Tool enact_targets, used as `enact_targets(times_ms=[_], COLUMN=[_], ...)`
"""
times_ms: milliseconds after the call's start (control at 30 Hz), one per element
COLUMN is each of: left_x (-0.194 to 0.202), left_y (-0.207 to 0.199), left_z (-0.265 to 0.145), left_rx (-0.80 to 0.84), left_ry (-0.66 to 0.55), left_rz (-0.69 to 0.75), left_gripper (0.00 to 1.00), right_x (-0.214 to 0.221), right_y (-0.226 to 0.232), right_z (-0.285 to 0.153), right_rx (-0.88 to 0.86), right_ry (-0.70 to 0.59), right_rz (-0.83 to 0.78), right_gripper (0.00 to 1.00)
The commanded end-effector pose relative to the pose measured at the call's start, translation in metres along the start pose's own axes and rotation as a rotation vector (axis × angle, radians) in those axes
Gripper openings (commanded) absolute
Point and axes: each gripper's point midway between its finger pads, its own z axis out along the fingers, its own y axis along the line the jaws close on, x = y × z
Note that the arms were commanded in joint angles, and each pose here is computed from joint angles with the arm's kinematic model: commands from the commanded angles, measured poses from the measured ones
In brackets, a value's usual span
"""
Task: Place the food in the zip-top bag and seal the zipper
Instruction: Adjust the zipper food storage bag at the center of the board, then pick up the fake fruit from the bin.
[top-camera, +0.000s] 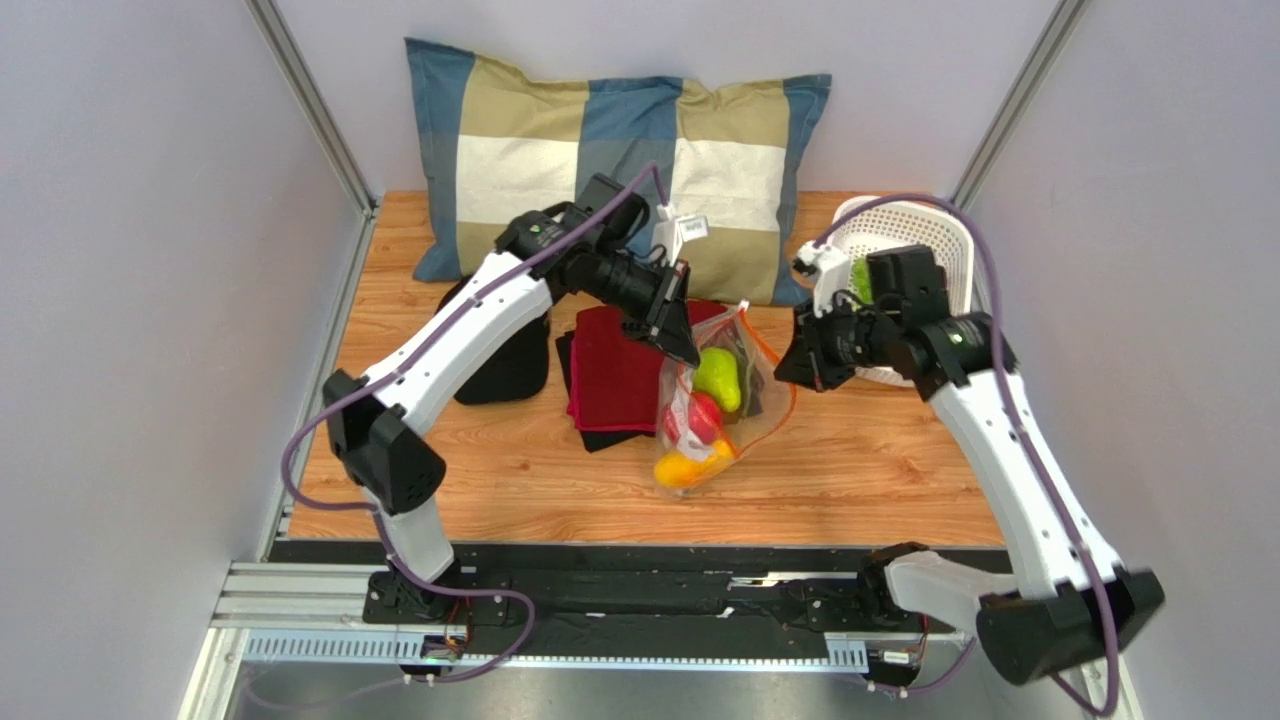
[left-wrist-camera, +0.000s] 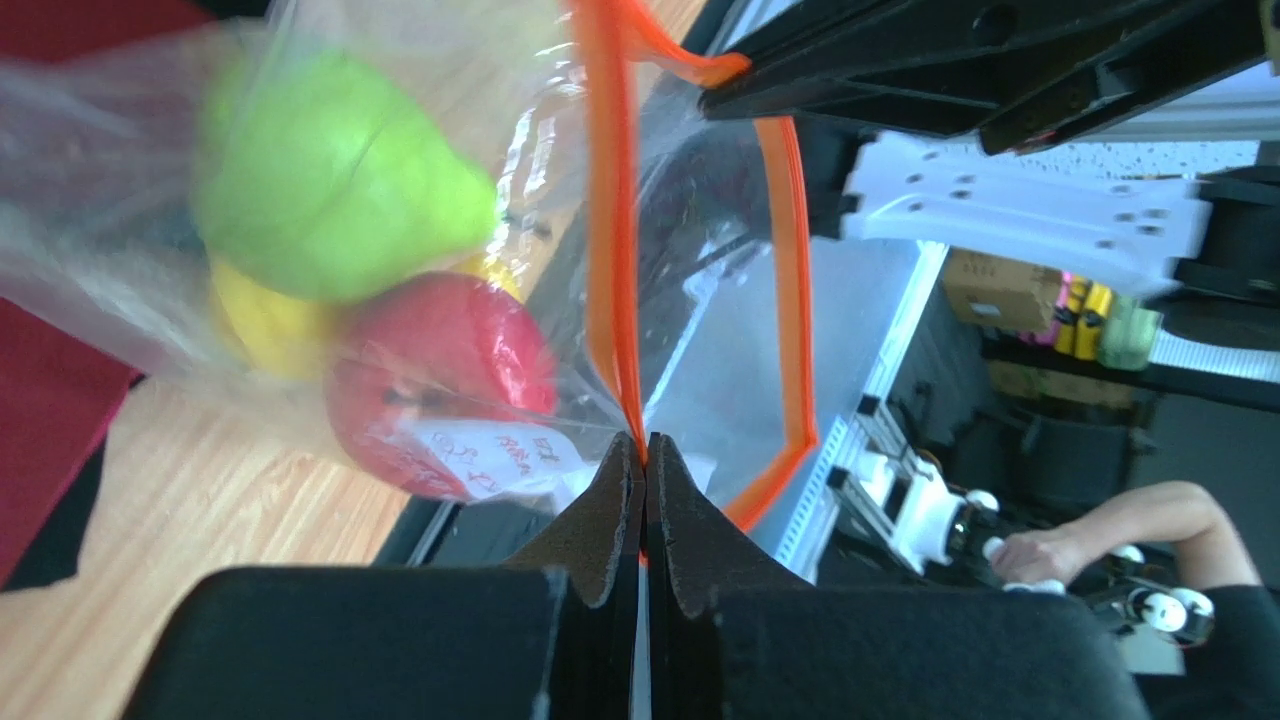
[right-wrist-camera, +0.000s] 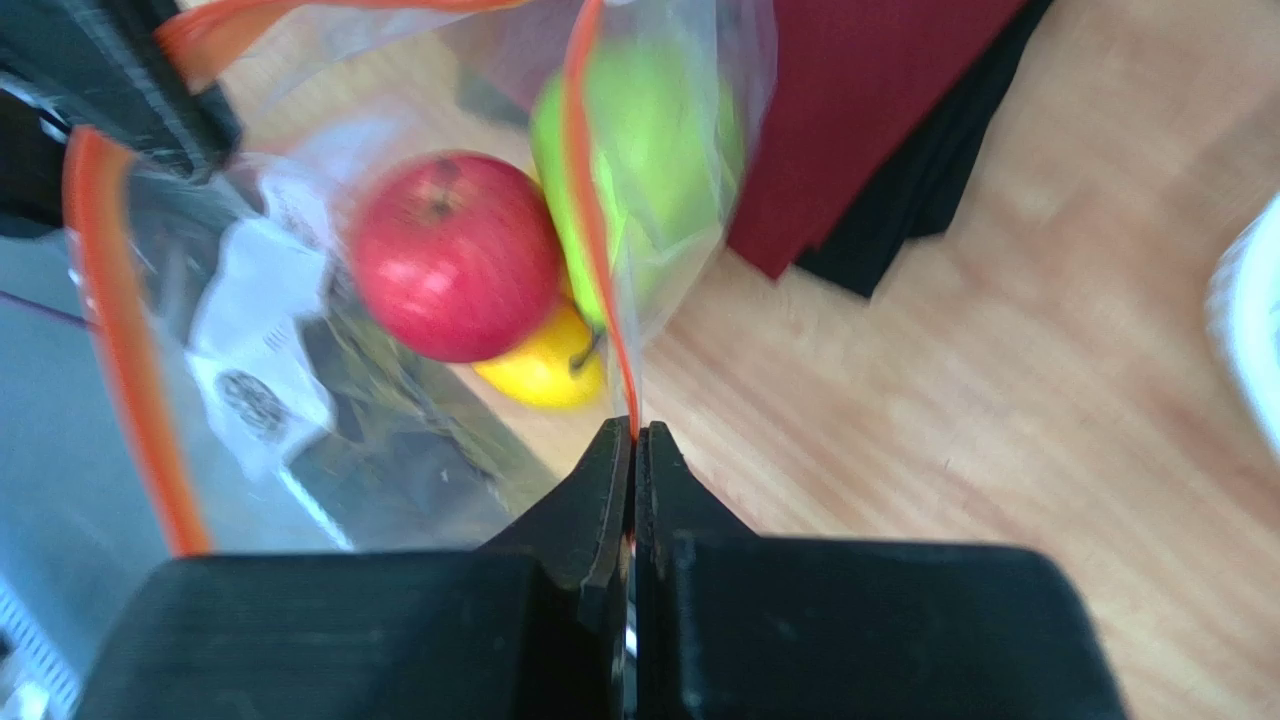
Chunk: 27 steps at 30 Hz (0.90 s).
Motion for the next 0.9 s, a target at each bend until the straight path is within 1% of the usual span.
enact_targets(times_ms=[0, 100, 133, 167, 200, 233, 267, 300, 333, 367, 400, 467, 500, 533, 567, 600, 633, 700, 733, 767, 833, 867], left_x=[0.016, 0.012, 0.009, 0.005, 0.003, -0.001, -0.002, -0.005, -0.007, -0.009, -0.01, -0.013, -0.013, -0.014, -0.015, -0.015, -0.015, -0.015, -0.015, -0.014, -0.014, -0.013], left_y=[0.02, 0.018, 0.017, 0.017, 0.015, 0.015, 0.015, 0.014, 0.013, 0.013, 0.013, 0.01, 0.01, 0.009, 0.009, 0.01, 0.01, 0.01, 0.011, 0.012, 0.013, 0.013], left_z=[0.015, 0.01, 0.011, 0.01, 0.009, 0.01, 0.011, 0.013, 0.014, 0.014, 0.015, 0.015, 0.016, 0.015, 0.015, 0.016, 0.016, 0.016, 0.017, 0.017, 0.017, 0.018], left_rx=[0.002, 0.001, 0.004, 0.01, 0.025, 0.031, 0.033, 0.043, 0.048, 0.052, 0.057, 0.067, 0.068, 0.072, 0.072, 0.072, 0.073, 0.07, 0.069, 0.069, 0.068, 0.068], left_ry=[0.09, 0.079, 0.071, 0.061, 0.058, 0.046, 0.043, 0.04, 0.037, 0.033, 0.032, 0.028, 0.028, 0.027, 0.023, 0.024, 0.026, 0.024, 0.026, 0.027, 0.028, 0.028], left_rz=[-0.043, -0.023, -0.031, -0.038, -0.046, -0.055, -0.054, -0.055, -0.055, -0.064, -0.063, -0.063, -0.064, -0.062, -0.06, -0.059, -0.059, -0.055, -0.056, -0.057, -0.06, -0.062], left_gripper=[0.0, 0.0, 0.0, 0.0, 0.0, 0.0, 0.0, 0.0, 0.0, 0.0, 0.0, 0.0, 0.0, 0.0, 0.0, 0.0, 0.0, 0.0, 0.0, 0.0, 0.0, 0.0], right_x=[0.012, -0.011, -0.015, -0.022, -0.028, -0.033, -0.042, -0.052, -0.058, -0.062, -0.071, -0.076, -0.079, -0.079, -0.076, -0.083, -0.072, -0.066, -0.063, -0.058, -0.056, -0.05], right_y=[-0.004, -0.008, -0.01, -0.016, -0.02, -0.024, -0.04, -0.048, -0.062, -0.091, -0.115, -0.158, -0.189, -0.207, -0.23, -0.252, -0.279, -0.319, -0.345, -0.365, -0.401, -0.412], right_z=[0.008, -0.002, -0.003, -0.006, -0.008, -0.009, -0.019, -0.018, -0.021, -0.032, -0.029, -0.035, -0.032, -0.03, -0.031, -0.036, -0.021, -0.023, -0.014, -0.017, -0.008, -0.007], right_rx=[-0.03, 0.011, 0.019, 0.039, 0.042, 0.043, 0.075, 0.059, 0.08, 0.142, 0.168, 0.269, 0.341, 0.375, 0.42, 0.486, 0.493, 0.55, 0.555, 0.577, 0.588, 0.589], right_ry=[0.07, 0.004, -0.009, -0.025, -0.047, -0.064, -0.104, -0.135, -0.16, -0.195, -0.209, -0.216, -0.208, -0.197, -0.176, -0.177, -0.132, -0.098, -0.079, -0.068, -0.053, -0.039], right_rz=[-0.048, -0.102, -0.116, -0.115, -0.118, -0.118, -0.09, -0.078, -0.057, -0.011, 0.0, 0.003, -0.011, -0.023, -0.07, -0.104, -0.09, -0.1, -0.081, -0.054, -0.028, -0.013], right_gripper=[0.0, 0.0, 0.02, 0.09, 0.34, 0.49, 0.63, 0.79, 0.83, 0.86, 0.89, 0.89, 0.86, 0.86, 0.85, 0.85, 0.85, 0.85, 0.86, 0.86, 0.85, 0.84])
